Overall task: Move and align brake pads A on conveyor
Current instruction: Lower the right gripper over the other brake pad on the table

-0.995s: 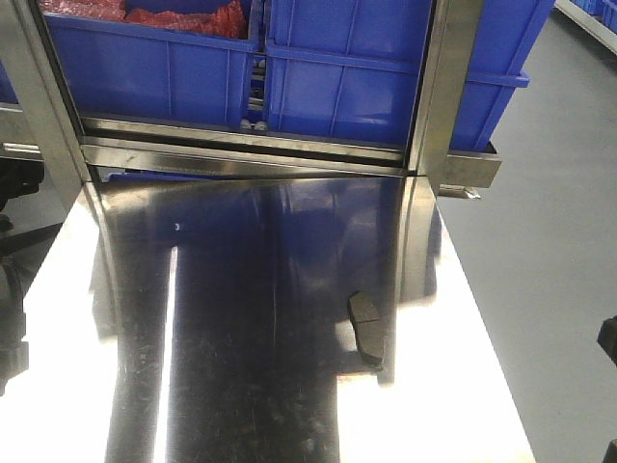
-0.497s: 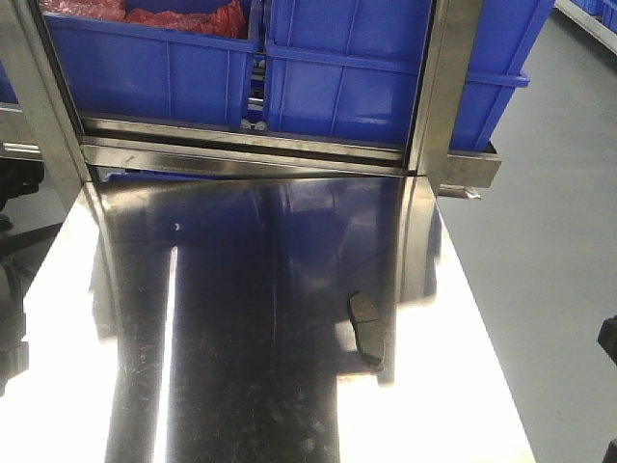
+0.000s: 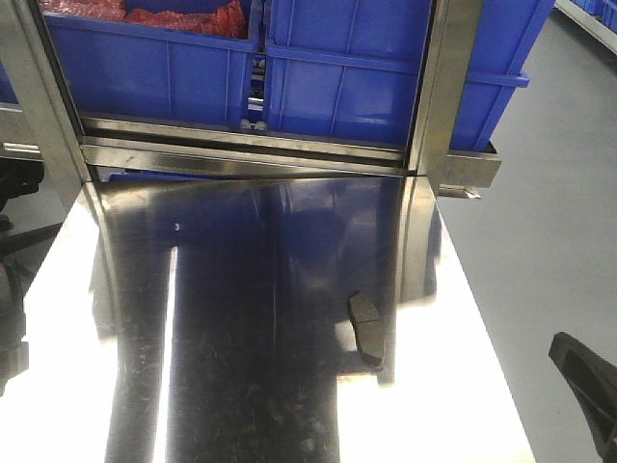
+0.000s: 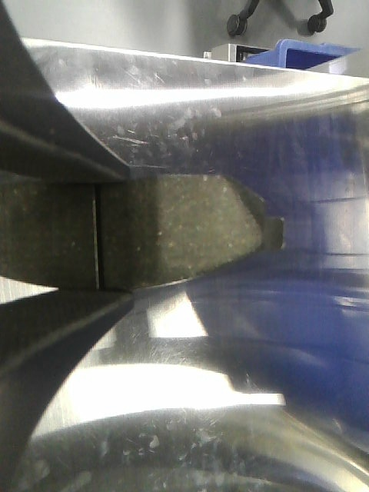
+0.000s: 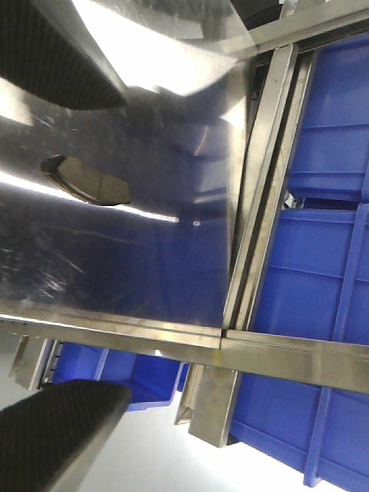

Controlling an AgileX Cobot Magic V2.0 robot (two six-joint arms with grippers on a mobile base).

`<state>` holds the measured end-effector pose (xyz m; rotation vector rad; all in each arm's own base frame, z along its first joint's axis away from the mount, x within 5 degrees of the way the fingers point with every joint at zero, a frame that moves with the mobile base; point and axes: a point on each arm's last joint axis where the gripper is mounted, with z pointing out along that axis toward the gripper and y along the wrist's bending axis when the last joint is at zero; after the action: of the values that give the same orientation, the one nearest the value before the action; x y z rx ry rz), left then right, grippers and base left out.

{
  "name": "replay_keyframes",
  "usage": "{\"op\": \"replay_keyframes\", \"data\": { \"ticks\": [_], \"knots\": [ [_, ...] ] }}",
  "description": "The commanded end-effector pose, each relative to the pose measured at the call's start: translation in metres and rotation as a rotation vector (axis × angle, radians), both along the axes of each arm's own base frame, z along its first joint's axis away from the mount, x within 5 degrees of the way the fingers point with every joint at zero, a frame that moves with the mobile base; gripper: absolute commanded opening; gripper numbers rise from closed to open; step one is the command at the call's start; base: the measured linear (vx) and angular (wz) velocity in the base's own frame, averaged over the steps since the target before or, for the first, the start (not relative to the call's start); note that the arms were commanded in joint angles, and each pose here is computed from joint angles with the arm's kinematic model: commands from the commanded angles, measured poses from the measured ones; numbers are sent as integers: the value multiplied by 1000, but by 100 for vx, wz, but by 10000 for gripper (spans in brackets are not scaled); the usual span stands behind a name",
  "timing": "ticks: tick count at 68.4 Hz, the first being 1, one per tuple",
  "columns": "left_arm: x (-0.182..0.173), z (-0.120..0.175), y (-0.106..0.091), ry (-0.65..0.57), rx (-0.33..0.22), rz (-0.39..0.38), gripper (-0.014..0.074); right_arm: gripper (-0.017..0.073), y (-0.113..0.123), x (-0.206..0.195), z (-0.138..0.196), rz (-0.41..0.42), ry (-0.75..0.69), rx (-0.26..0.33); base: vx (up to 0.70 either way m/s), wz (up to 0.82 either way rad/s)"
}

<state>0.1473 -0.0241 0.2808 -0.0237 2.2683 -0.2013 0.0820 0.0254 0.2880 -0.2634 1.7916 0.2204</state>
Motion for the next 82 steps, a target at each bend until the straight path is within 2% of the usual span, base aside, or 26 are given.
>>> {"op": "replay_keyframes", "data": {
  "ticks": [1,7,13,23,35,43,51,59,64,70,82],
  "knots": [
    [4,18,-1,-118,-20,0,4,718,1,2,20,2,-139,41,0,0],
    [4,18,-1,-118,-20,0,4,702,3,8,26,-4,-116,76,0,0],
    [4,18,-1,-118,-20,0,4,685,8,24,31,-18,-10,88,0,0],
    [4,18,-1,-118,-20,0,4,673,20,65,41,-32,203,16,0,0],
    [4,18,-1,-118,-20,0,4,655,40,125,37,-30,477,-91,0,0],
    [4,18,-1,-118,-20,0,4,632,56,164,23,23,604,-164,0,0],
    [4,18,-1,-118,-20,0,4,617,73,198,10,60,685,-174,0,0],
    [4,18,-1,-118,-20,0,4,610,102,225,-11,101,795,-211,0,0],
    [4,18,-1,-118,-20,0,4,608,119,238,-25,97,850,-230,0,0],
    [4,18,-1,-118,-20,0,4,602,133,253,-40,54,909,-242,0,0],
    [4,18,-1,-118,-20,0,4,590,144,274,-62,20,994,-248,0,0]
  ]
}}
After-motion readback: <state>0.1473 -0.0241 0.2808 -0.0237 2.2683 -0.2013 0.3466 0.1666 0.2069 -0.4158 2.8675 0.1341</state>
